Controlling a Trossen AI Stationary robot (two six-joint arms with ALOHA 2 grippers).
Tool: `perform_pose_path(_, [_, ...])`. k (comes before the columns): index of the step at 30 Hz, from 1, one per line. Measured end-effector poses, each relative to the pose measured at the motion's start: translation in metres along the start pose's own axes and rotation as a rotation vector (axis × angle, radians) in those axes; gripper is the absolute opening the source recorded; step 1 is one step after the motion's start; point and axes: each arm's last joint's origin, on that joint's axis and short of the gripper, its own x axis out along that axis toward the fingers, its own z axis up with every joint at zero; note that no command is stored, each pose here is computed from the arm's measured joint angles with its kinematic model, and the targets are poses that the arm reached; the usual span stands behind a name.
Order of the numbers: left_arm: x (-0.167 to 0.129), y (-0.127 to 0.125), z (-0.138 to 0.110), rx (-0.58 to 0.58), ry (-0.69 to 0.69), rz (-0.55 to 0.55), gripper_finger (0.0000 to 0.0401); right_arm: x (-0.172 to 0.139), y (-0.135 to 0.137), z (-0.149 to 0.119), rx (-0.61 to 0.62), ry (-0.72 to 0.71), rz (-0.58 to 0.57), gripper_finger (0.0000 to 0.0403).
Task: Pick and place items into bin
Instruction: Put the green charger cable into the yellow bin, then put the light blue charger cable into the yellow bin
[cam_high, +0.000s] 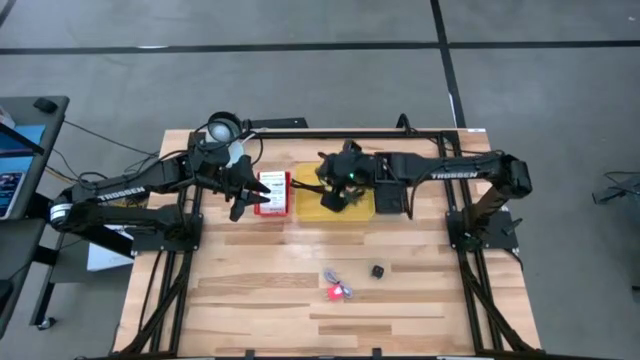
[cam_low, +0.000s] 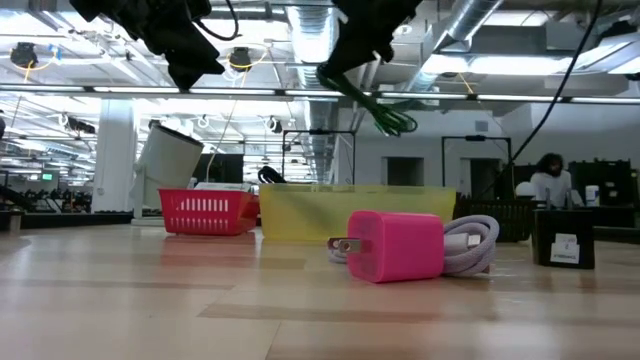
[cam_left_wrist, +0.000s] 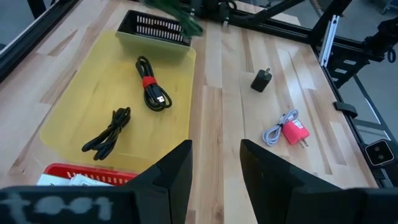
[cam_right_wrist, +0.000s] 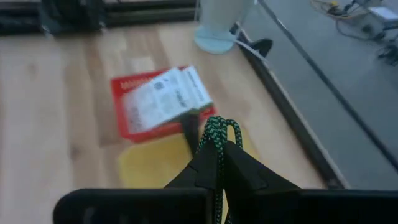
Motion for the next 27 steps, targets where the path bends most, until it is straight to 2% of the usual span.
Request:
perform_pose_path(4, [0.0,0.0,0.0,0.0,0.0,0.0,0.0124,0.013,-0.013,-0.002,-0.065,0.025,-0.026,0.0013])
perform_pose_path(6, [0.0,0.0,0.0,0.0,0.0,-0.001,0.0124,0.019,-0.016,-0.01,-0.082,0.089,-0.028,0.0023])
perform_pose_path(16, [0.0,0.0,-0.001,-0.001,0.007,0.001,0.0124,0.053,-0.01,-0.03,-0.085,0.228,-0.009,0.0101])
perform_pose_path(22, [0.0,0.0,-0.001,-0.002,0.007,0.001,0.0124,0.048,-0.005,-0.037,-0.093,0.304,-0.009,0.0119])
perform_pose_path(27, [0.0,0.0,-0.001,-0.002,0.007,0.005,0.0124,0.017,-0.004,-0.04,-0.106,0.388,-0.039,0.0114])
